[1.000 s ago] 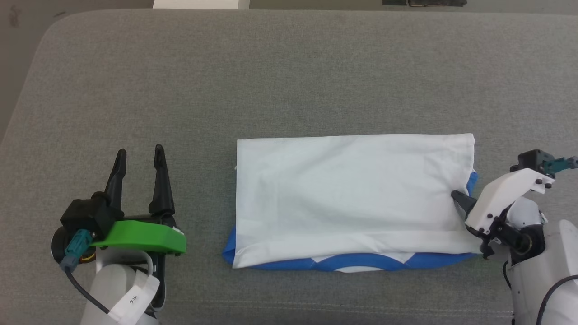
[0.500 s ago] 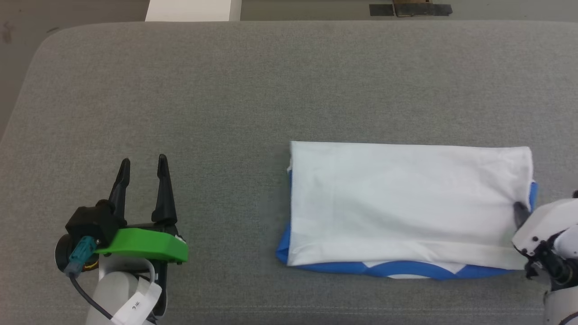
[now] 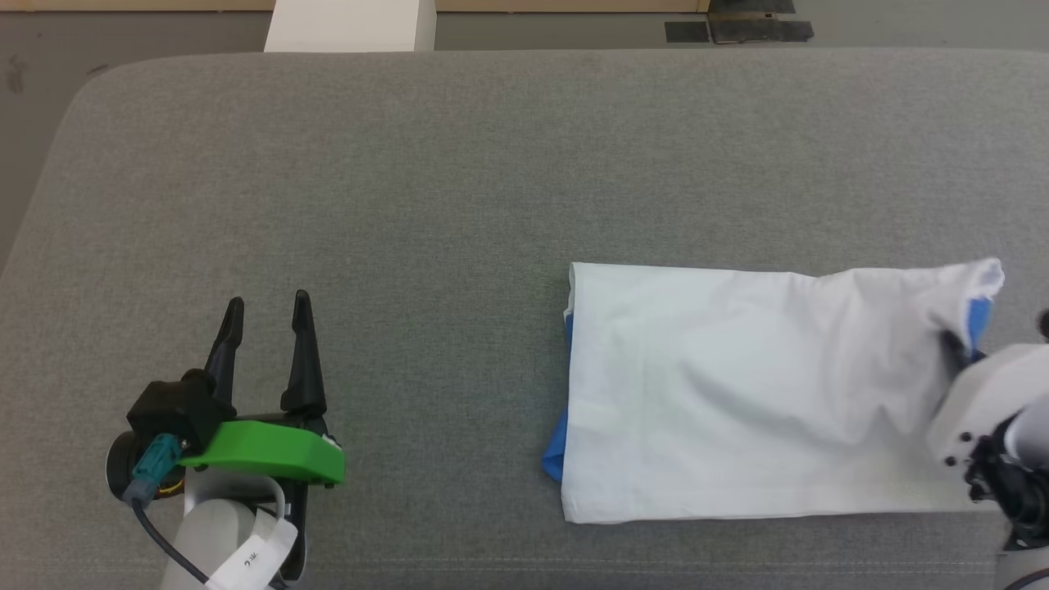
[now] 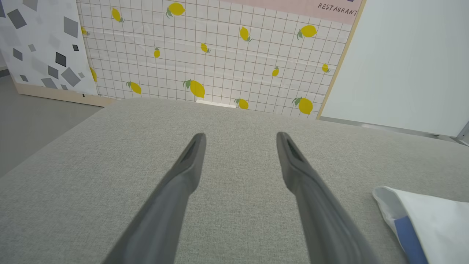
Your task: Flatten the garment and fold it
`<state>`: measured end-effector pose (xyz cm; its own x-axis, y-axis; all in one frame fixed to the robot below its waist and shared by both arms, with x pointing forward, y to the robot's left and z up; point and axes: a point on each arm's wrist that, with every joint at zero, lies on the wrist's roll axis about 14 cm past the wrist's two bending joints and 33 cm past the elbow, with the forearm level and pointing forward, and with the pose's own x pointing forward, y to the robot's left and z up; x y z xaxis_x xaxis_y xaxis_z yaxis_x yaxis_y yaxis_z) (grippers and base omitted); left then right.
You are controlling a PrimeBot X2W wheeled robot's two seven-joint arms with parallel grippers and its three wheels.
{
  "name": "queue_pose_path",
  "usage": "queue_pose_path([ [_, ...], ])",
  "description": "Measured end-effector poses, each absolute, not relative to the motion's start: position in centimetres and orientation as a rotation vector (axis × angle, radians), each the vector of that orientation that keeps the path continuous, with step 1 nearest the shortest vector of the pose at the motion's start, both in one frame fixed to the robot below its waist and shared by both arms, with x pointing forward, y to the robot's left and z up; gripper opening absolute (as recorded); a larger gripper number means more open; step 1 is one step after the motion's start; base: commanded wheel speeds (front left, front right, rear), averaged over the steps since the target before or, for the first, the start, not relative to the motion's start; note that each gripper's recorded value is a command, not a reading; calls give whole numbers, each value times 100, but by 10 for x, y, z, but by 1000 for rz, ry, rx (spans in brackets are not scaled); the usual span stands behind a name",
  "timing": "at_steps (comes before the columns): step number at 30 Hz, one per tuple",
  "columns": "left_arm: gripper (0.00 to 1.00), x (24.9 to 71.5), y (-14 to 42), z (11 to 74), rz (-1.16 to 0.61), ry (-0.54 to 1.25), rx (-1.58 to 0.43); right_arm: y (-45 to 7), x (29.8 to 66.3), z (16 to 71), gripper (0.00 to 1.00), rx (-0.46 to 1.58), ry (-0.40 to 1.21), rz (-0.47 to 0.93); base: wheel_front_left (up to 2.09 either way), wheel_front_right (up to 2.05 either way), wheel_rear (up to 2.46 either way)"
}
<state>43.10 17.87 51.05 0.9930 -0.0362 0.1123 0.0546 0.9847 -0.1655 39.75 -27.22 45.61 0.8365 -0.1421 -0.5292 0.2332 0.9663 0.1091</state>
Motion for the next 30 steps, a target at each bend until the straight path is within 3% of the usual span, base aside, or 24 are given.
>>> queue_pose_path([
  [7,100,430,181,508,-41,-104,-168,-178,409,495,0,58,525,99,0,0,0],
  [15,100,433,186,504,-30,-94,-164,-81,417,477,0,-70,610,387,0,0,0],
  [27,100,436,201,489,15,-60,-156,-31,416,398,0,-117,833,555,0,0,0],
  [28,100,436,202,488,17,-56,-156,-30,415,393,9,-111,850,561,0,0,0],
  [30,100,436,203,485,21,-49,-156,-26,414,386,95,-105,871,576,0,0,0],
])
